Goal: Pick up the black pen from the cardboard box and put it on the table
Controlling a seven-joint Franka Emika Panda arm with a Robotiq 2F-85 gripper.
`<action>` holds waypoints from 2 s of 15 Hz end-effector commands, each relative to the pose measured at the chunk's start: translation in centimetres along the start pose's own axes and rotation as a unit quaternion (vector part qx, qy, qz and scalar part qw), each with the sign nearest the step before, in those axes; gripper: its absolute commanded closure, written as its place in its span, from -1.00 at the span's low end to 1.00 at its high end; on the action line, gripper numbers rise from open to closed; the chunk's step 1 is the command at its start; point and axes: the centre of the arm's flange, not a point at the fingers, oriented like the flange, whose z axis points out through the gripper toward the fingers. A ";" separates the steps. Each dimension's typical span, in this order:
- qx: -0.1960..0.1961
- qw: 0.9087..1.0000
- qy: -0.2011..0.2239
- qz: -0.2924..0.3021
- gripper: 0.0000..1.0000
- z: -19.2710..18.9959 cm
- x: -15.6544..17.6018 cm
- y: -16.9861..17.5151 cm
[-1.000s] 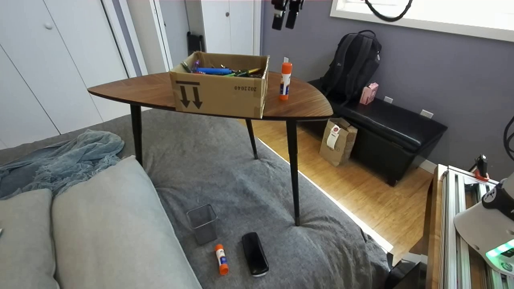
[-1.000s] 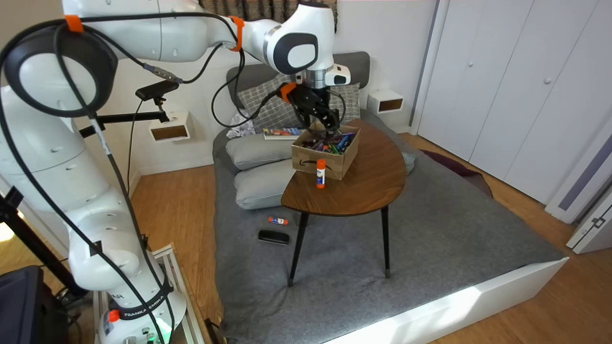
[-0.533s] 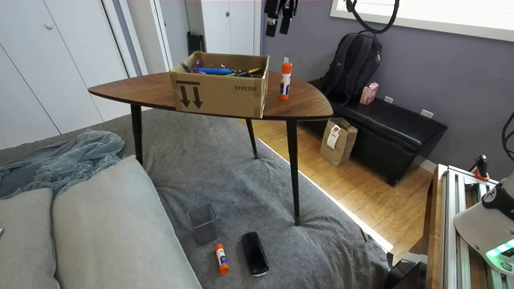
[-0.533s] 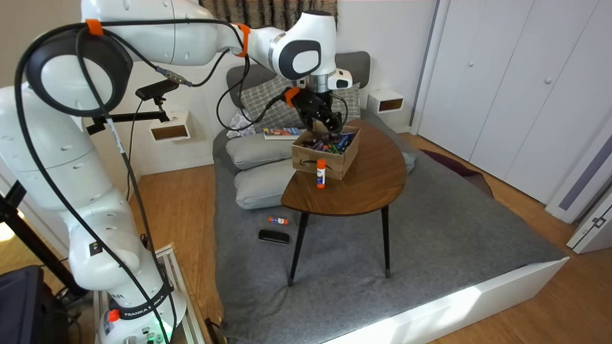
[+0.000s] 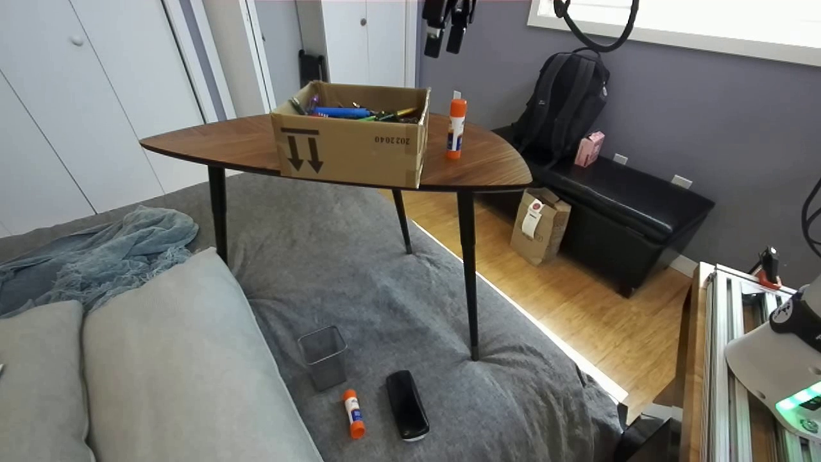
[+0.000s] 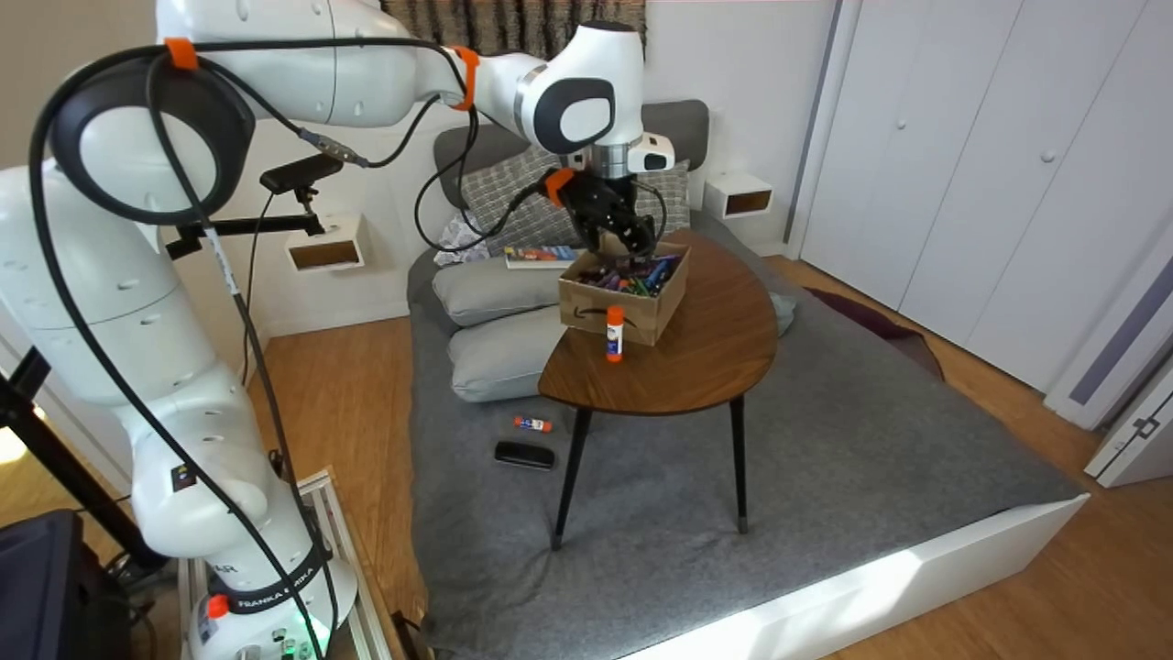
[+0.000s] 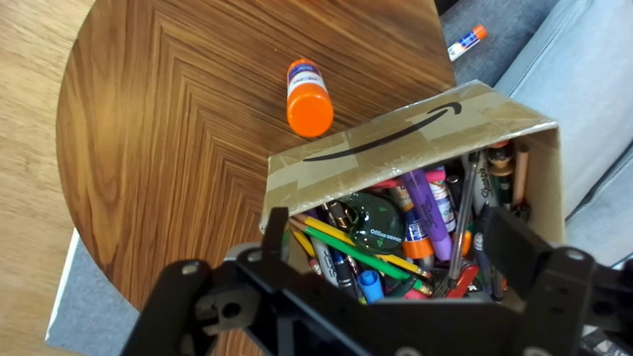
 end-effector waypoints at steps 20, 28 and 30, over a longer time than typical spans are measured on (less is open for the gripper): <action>-0.048 0.998 -0.001 -0.036 -0.09 7.0 12.3 -3.1; -0.092 0.994 0.010 -0.051 0.08 8.4 14.1 -3.3; -0.096 0.994 0.013 -0.057 0.08 8.7 14.5 -3.5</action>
